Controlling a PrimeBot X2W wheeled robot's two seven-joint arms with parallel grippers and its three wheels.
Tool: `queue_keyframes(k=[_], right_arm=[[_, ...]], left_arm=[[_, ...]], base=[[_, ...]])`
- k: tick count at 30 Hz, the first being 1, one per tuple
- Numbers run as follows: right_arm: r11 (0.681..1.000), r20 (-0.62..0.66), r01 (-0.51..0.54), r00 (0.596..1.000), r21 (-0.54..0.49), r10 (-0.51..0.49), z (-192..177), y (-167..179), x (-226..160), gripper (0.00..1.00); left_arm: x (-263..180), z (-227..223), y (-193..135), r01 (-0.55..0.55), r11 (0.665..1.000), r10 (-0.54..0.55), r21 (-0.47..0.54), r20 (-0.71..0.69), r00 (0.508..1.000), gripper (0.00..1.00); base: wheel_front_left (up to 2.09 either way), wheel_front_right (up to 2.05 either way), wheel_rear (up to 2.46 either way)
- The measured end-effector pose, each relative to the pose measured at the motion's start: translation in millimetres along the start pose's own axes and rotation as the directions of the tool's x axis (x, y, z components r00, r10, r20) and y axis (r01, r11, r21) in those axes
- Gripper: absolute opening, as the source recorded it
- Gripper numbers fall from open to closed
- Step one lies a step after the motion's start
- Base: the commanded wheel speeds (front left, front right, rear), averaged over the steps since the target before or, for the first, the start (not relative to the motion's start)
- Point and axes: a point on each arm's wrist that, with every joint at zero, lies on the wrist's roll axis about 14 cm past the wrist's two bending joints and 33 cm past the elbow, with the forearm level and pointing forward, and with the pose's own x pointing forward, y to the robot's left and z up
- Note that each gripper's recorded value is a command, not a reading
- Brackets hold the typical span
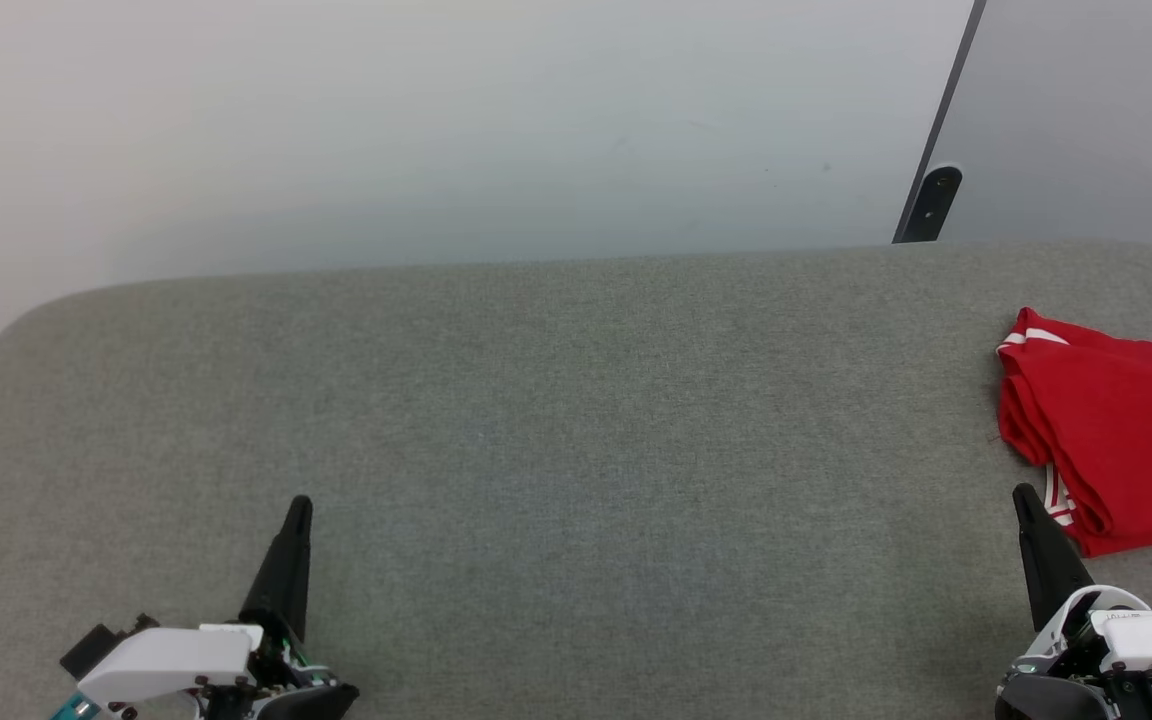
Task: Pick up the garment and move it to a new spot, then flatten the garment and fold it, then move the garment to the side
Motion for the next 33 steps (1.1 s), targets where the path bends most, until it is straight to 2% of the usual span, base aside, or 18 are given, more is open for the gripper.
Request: queue_keyframes(k=[33], right_arm=[[1.0, 0.0, 0.0, 1.0, 0.0, 0.0, 0.0, -0.1, 0.0, 0.0]], left_arm=[[0.0, 0.1, 0.0, 0.0, 1.0, 0.0, 0.0, 0.0, 1.0, 0.0]], base=[[0.0, 0.0, 0.0]])
